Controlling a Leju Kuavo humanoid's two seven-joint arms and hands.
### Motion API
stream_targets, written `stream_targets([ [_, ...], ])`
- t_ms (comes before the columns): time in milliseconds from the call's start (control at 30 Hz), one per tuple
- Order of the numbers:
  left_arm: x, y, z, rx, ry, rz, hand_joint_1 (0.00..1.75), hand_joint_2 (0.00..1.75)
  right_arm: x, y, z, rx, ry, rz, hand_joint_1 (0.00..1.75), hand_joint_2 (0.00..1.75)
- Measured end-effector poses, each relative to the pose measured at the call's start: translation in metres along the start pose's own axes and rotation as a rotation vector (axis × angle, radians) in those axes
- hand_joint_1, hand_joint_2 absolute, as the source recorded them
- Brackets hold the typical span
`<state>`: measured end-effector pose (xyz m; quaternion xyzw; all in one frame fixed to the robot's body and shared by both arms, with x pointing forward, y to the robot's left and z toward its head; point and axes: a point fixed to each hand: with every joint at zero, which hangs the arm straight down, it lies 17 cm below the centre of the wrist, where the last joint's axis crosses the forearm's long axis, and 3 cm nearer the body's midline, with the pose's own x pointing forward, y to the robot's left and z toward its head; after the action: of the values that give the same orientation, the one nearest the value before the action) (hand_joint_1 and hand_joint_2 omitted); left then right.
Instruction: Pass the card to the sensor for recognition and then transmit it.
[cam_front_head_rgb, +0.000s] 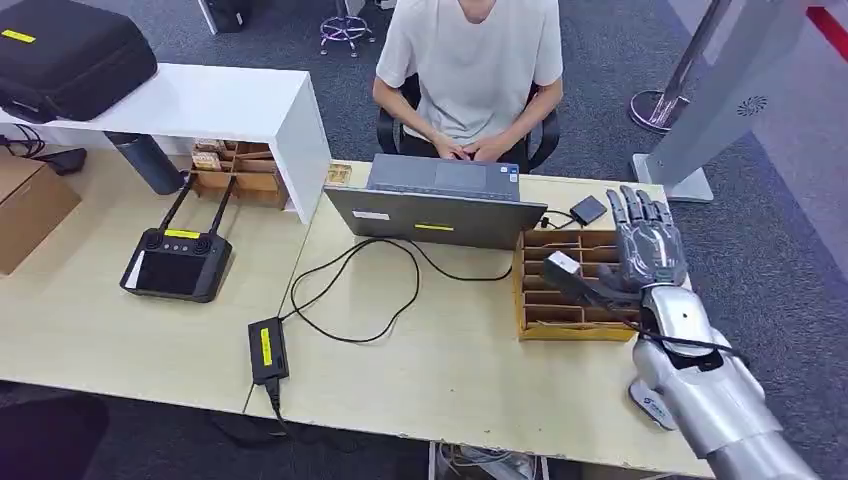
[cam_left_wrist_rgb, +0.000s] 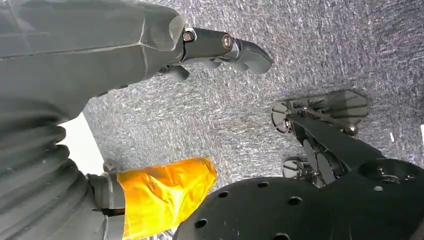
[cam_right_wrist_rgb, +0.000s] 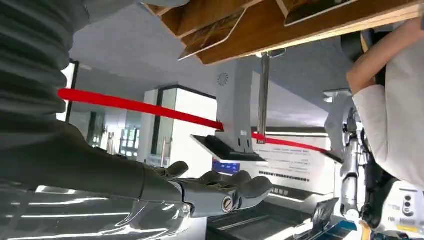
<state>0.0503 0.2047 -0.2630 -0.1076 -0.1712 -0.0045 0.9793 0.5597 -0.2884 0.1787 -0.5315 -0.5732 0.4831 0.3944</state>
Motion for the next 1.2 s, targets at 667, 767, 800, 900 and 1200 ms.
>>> stream_targets([
  [667, 0.000, -0.001, 0.000, -0.004, 0.006, -0.007, 0.00, 1.75, -0.003, 0.018, -0.002, 0.041, 0.034, -0.005, 0.00, 1.75],
  [767, 0.000, -0.002, 0.000, -0.006, 0.006, -0.007, 0.00, 1.75, -0.005, 0.018, -0.002, 0.042, 0.041, -0.006, 0.00, 1.75],
  [800, 0.000, -0.002, 0.000, -0.006, 0.006, -0.007, 0.00, 1.75, -0.005, 0.018, -0.002, 0.042, 0.043, -0.007, 0.00, 1.75],
  [900, 0.000, -0.002, 0.000, -0.007, 0.007, -0.008, 0.00, 1.75, -0.008, 0.018, -0.002, 0.042, 0.054, -0.009, 0.00, 1.75],
  [1200, -0.001, -0.003, 0.000, -0.009, 0.007, -0.011, 0.00, 1.75, -0.015, 0.016, -0.005, 0.041, 0.074, -0.005, 0.00, 1.75],
])
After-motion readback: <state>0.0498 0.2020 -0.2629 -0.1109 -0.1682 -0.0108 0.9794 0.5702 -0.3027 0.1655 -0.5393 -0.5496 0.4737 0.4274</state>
